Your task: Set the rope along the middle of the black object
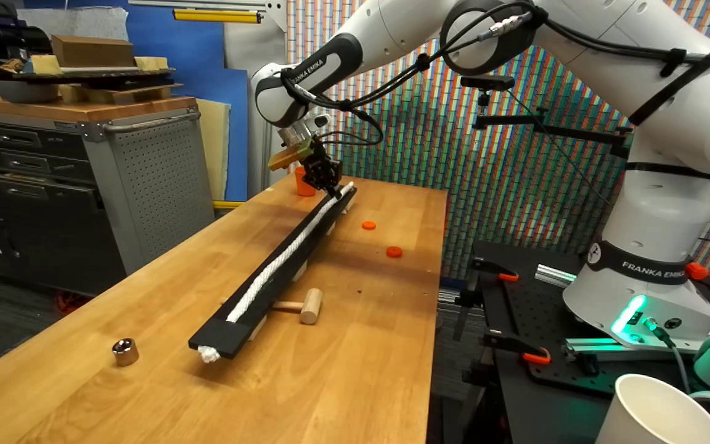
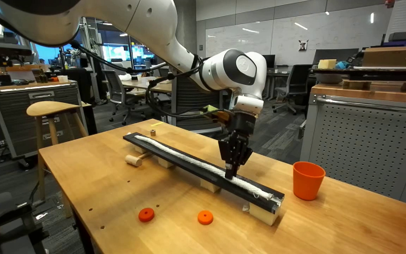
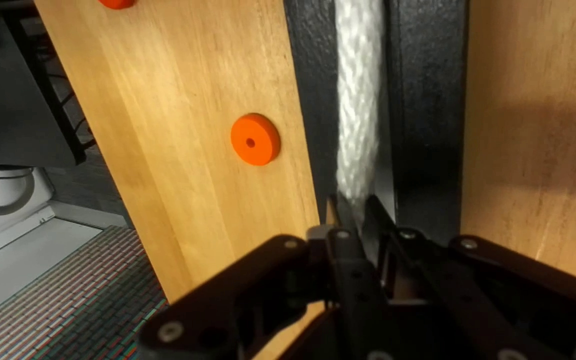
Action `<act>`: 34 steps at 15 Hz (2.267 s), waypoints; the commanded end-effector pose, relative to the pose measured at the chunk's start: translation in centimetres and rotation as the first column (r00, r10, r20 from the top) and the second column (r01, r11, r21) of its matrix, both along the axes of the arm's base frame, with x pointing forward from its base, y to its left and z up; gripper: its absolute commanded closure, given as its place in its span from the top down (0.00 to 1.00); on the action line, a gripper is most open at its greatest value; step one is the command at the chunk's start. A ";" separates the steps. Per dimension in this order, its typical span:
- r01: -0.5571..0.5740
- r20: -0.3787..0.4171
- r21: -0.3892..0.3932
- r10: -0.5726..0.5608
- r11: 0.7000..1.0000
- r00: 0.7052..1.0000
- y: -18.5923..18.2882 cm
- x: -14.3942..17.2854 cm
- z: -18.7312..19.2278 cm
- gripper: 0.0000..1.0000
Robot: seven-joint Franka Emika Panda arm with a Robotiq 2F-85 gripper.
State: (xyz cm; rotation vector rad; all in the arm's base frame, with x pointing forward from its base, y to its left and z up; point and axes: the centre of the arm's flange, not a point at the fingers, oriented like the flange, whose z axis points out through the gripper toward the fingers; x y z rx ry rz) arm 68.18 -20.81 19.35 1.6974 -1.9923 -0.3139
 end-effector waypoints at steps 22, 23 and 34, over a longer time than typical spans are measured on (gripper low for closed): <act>-0.060 0.019 -0.074 0.062 0.995 0.998 0.1 -0.6 0.5 0.07; -0.060 0.017 -0.075 0.062 0.995 0.998 0.2 -0.7 0.4 0.07; -0.091 -0.002 -0.119 0.091 0.989 0.996 1.0 0.1 -0.6 0.58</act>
